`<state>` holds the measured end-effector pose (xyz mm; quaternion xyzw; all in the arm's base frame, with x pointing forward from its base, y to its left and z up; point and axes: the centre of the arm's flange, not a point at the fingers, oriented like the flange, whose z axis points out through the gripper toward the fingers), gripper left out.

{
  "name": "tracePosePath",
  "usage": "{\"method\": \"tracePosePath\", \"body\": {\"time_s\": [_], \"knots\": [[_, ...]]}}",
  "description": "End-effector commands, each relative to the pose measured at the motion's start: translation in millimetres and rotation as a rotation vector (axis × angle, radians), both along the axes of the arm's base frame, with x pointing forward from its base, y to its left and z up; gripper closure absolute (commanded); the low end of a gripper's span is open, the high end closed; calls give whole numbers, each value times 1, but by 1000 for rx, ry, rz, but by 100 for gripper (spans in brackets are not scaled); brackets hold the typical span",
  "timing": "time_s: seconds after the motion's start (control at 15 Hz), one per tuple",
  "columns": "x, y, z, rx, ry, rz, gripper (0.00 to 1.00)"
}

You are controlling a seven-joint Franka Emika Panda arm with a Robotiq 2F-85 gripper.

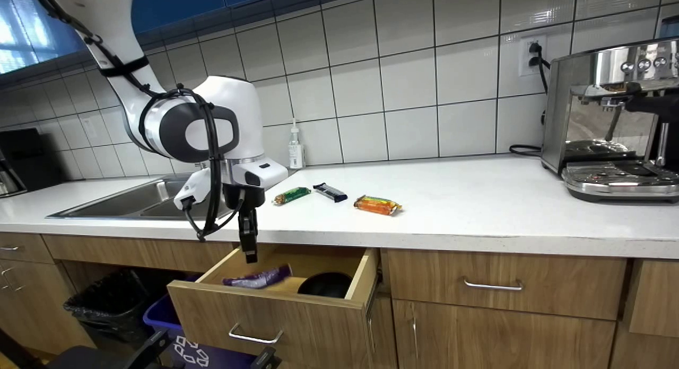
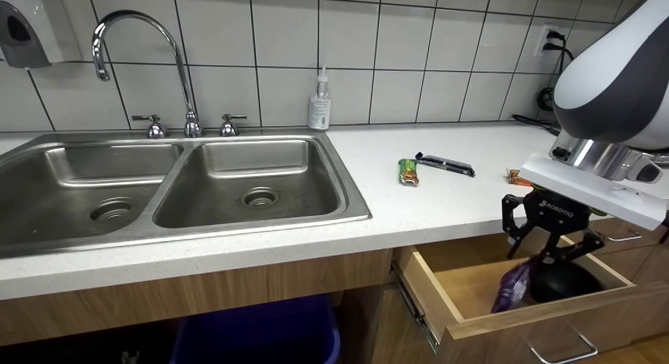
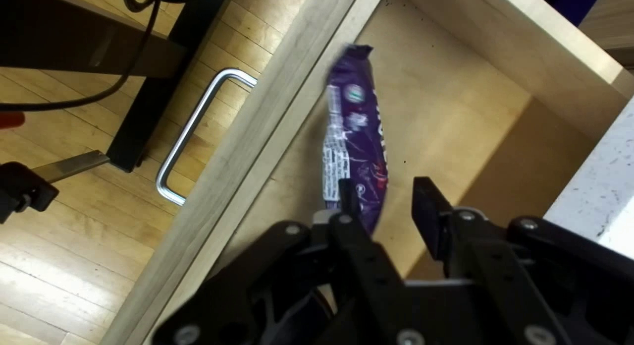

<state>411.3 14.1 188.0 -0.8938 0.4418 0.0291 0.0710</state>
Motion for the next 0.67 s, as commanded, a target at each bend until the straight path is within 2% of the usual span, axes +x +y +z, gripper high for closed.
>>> {"method": "tracePosePath", "body": {"time_s": [0.0,0.27,0.6], "knots": [[-2,2,7,7,-13,-16,33],[-4,2,13,14,-12,-4,3],[-5,2,30,25,-39,7,0]]}}
